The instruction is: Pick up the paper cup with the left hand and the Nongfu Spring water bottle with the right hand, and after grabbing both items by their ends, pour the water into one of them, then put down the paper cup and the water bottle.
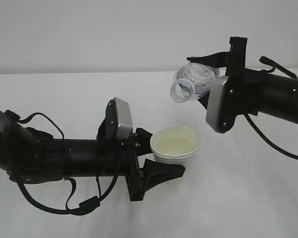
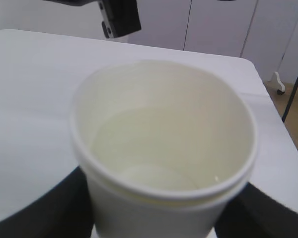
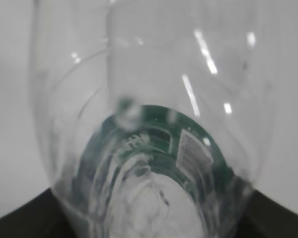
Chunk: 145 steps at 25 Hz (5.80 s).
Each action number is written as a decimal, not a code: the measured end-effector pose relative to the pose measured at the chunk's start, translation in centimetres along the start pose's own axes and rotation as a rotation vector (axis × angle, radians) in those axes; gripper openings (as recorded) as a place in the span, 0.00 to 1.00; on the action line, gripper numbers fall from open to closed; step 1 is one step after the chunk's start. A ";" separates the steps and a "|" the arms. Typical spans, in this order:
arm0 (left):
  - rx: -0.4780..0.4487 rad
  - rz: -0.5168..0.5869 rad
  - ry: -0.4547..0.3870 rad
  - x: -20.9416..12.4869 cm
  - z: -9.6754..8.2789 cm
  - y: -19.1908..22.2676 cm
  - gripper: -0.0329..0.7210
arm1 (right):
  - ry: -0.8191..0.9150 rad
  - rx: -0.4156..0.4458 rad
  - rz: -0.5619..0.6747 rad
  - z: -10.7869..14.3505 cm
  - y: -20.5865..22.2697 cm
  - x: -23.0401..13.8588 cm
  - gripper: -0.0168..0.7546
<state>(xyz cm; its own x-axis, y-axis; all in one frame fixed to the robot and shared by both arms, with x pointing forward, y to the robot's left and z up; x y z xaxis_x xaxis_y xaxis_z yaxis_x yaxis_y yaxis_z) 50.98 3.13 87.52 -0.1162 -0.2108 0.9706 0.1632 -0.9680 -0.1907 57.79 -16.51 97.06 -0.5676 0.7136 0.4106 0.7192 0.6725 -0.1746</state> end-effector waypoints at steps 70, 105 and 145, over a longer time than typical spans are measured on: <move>0.017 -0.001 -0.008 0.0 0.2 0.0 0.66 | 1.051 -0.199 0.046 -1.7 -0.2 -1.6 0.61; 0.045 -0.006 -0.021 0.1 0.5 0.0 0.66 | 1.085 -0.558 0.301 -3.5 -2.1 -5.9 0.61; 0.051 -0.005 -0.024 0.1 0.6 0.0 0.65 | 1.185 -0.636 0.317 -3.9 -3.1 -7.5 0.57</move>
<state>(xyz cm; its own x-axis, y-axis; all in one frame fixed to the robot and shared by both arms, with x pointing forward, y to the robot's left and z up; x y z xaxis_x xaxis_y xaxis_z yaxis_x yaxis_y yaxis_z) 51.58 3.23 87.67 -0.0938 -0.2018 0.9749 0.2127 -0.9607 -0.1783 61.38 -24.75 98.04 0.0990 0.0108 0.9950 0.9917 0.0817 -0.0995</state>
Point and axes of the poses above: a point on each arm's last joint axis where the gripper is mounted, y pointing out along that axis toward the gripper, z along the wrist's bending axis when the last joint is at zero, x = y × z, the point moved 3 cm from there along y, pointing out along that axis toward the gripper, and after that the axes turned 13 degrees about y, right-handed, at the moved point
